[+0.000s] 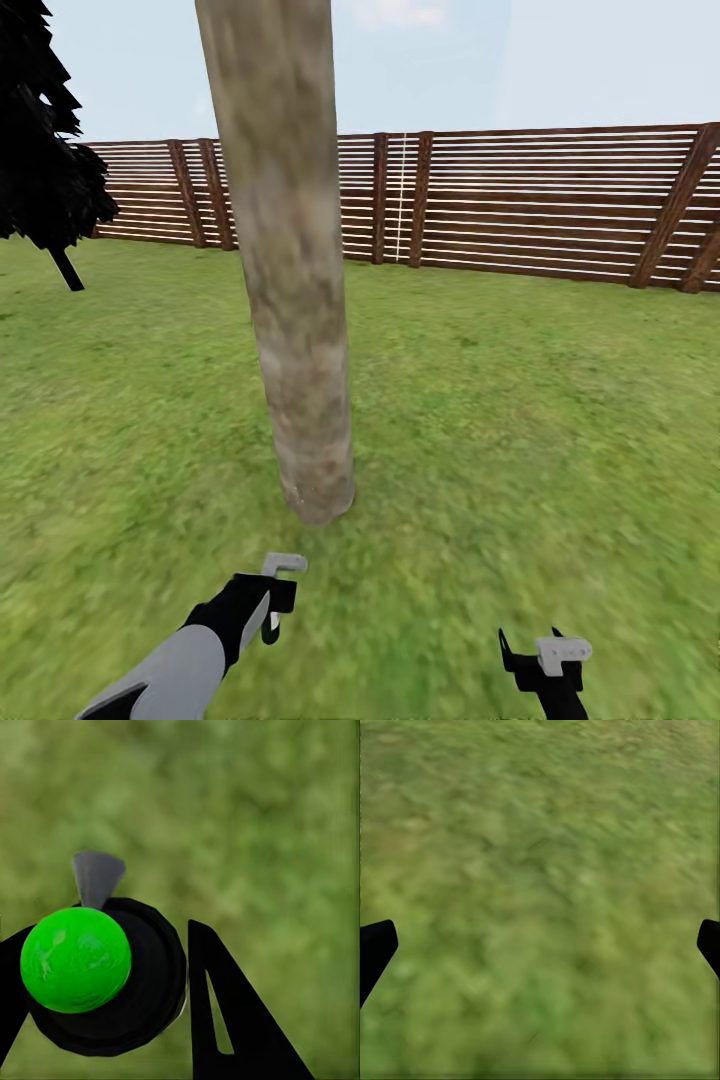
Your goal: In the garden, pick up the pesticide atomizer on the floor and spray pesticide onto both trees until each tree trunk is fully covered.
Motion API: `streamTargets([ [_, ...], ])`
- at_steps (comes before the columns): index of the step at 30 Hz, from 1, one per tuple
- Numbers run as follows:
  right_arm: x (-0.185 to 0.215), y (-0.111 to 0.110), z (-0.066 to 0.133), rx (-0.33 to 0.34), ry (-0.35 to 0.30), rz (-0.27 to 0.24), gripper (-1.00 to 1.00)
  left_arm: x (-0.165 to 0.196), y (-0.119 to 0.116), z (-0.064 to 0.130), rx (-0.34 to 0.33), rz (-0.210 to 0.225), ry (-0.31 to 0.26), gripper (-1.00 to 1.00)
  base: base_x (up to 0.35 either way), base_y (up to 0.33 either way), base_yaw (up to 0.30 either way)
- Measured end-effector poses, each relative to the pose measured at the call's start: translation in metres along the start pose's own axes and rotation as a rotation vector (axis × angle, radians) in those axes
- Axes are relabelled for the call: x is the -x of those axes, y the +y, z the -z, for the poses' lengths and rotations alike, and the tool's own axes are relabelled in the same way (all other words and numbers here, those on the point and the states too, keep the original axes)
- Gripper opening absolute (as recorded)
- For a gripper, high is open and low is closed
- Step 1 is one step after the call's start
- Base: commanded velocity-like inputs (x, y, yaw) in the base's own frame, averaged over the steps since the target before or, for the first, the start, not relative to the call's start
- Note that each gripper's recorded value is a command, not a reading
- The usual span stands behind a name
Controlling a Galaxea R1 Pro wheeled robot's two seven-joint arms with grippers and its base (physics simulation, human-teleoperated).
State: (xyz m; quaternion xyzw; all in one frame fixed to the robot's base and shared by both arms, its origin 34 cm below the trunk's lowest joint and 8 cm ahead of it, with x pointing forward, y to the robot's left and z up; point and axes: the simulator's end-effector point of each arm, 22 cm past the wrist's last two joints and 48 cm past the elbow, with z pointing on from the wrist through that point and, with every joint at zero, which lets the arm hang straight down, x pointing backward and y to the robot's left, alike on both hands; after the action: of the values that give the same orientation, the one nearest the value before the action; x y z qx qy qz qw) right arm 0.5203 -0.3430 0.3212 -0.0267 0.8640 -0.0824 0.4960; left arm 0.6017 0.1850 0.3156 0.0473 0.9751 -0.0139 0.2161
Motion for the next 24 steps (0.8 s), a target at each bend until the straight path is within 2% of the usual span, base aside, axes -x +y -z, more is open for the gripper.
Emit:
streamTargets([
  [2, 0.000, 0.001, 0.000, 0.001, 0.000, 0.000, 1.00, 0.003, -0.001, 0.001, 0.001, -0.003, 0.005, -1.00, -0.007, 0.000, 0.000],
  [3, 0.000, 0.001, 0.000, 0.002, 0.000, -0.001, 1.00, -0.004, -0.007, 0.003, -0.008, 0.001, 0.058, -1.00, -0.002, 0.000, 0.000],
  [5, 0.000, 0.002, 0.000, 0.002, -0.001, -0.002, 1.00, -0.003, -0.015, 0.006, -0.018, 0.001, 0.103, -1.00, 0.000, 0.000, 0.000],
  [8, 0.000, 0.001, 0.000, 0.001, -0.001, -0.002, 1.00, 0.006, -0.019, 0.009, -0.039, 0.054, 0.106, -1.00, 0.000, 0.000, 0.000],
  [10, 0.000, 0.000, 0.000, 0.000, 0.000, 0.000, 1.00, 0.007, -0.016, 0.010, -0.038, 0.063, 0.117, -1.00, 0.000, 0.000, 0.000],
  [14, 0.000, -0.002, 0.000, -0.002, -0.001, 0.002, 1.00, 0.026, 0.022, 0.021, 0.016, 0.088, 0.123, -1.00, 0.000, 0.000, -0.108],
  [17, 0.000, -0.002, 0.000, -0.002, -0.001, 0.002, 1.00, 0.029, 0.022, 0.022, 0.021, 0.075, 0.126, -1.00, -0.132, 0.039, -0.212],
  [19, 0.000, -0.001, 0.000, -0.001, -0.001, 0.001, 1.00, 0.029, 0.017, 0.023, 0.019, 0.058, 0.131, -1.00, -0.188, 0.055, -0.046],
  [24, 0.000, 0.001, 0.000, 0.000, 0.000, -0.001, 1.00, 0.044, 0.015, 0.026, 0.018, 0.050, 0.110, -1.00, -0.027, 0.008, -0.006],
])
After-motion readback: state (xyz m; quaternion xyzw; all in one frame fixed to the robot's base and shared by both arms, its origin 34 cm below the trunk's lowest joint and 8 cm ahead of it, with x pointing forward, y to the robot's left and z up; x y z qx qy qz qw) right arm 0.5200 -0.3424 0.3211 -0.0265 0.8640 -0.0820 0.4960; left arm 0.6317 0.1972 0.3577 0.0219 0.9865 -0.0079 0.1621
